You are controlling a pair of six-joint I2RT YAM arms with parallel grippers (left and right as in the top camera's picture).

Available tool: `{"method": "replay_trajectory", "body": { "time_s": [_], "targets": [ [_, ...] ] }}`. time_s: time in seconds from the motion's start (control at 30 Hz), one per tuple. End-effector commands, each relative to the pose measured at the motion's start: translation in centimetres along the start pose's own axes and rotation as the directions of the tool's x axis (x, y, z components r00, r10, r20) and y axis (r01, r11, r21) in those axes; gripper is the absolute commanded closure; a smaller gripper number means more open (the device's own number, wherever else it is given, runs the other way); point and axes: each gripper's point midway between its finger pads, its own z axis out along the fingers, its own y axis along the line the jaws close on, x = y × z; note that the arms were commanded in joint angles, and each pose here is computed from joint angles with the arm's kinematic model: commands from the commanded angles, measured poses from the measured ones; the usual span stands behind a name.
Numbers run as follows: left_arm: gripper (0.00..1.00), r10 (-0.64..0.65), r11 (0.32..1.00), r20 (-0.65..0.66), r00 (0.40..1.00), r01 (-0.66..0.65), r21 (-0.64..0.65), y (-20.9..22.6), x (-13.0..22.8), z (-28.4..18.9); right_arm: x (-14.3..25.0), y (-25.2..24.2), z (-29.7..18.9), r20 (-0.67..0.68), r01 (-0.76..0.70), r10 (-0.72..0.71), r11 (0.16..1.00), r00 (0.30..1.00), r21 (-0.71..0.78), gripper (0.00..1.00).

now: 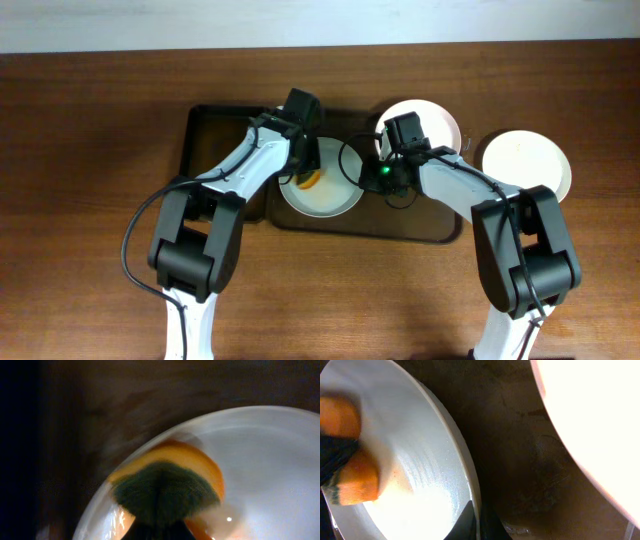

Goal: Clean dirty plates on tray and stack at the side
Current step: 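Scrub the second plate with the sponge in left gripper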

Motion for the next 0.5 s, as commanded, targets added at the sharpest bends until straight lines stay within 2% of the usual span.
{"method": "replay_trajectory", "body": {
  "time_s": [0.0,0.03,0.07,0.1,0.13,0.17,0.23,0.27,0.3,0.4,0.47],
  "targets": [
    [1.00,-0.169,0.978,-0.133,0.976,0.149,-0.148,3.0,4.2,0.9,0.6,-0.1,0.6,-0.024,-0.006,0.006,1.000,1.000,0.001,0.96],
    [1.00,-0.157,0.986,-0.212,0.965,0.140,-0.093,1.9,5.6,0.7,0.6,-0.1,0.6,-0.024,-0.006,0.006,1.000,1.000,0.001,0.96],
    [1.00,-0.092,0.994,-0.321,0.943,0.104,0.022,-0.2,7.6,0.2,0.6,-0.1,0.6,-0.024,-0.006,0.006,1.000,1.000,0.001,0.96],
    [1.00,-0.007,0.990,-0.371,0.929,0.058,0.128,-1.9,8.6,-0.3,0.6,-0.1,0.6,-0.024,-0.006,0.006,1.000,1.000,0.001,0.96],
    [1.00,0.086,0.968,-0.403,0.911,0.019,0.250,-3.9,9.6,-1.0,0.6,-0.1,0.6,-0.024,-0.006,0.006,1.000,1.000,0.001,0.96],
    [1.00,0.133,0.948,-0.412,0.902,0.006,0.318,-5.0,10.0,-1.4,0.6,-0.1,0.6,-0.024,-0.006,0.006,1.000,1.000,0.001,0.96],
    [1.00,0.188,0.916,-0.388,0.902,-0.018,0.401,-6.2,9.7,-1.8,0.6,-0.1,0.6,-0.024,-0.006,0.006,1.000,1.000,0.001,0.96],
    [1.00,0.187,0.914,-0.349,0.918,-0.032,0.405,-6.3,8.8,-1.4,0.6,-0.1,0.6,-0.024,-0.006,0.006,1.000,1.000,0.001,0.96],
    [1.00,0.132,0.934,-0.301,0.944,-0.017,0.357,-5.8,7.2,-0.7,0.6,-0.1,0.6,-0.024,-0.006,0.006,1.000,1.000,0.001,0.96],
    [1.00,-0.077,0.989,-0.133,0.988,0.093,0.119,-2.5,3.0,1.1,0.6,-0.1,0.6,-0.024,-0.006,0.006,1.000,1.000,0.001,0.96],
    [1.00,-0.124,0.992,-0.020,0.992,0.124,0.014,-0.7,1.0,1.4,0.6,-0.2,0.6,-0.024,-0.004,0.004,1.000,1.000,0.001,0.96]
  ]
}}
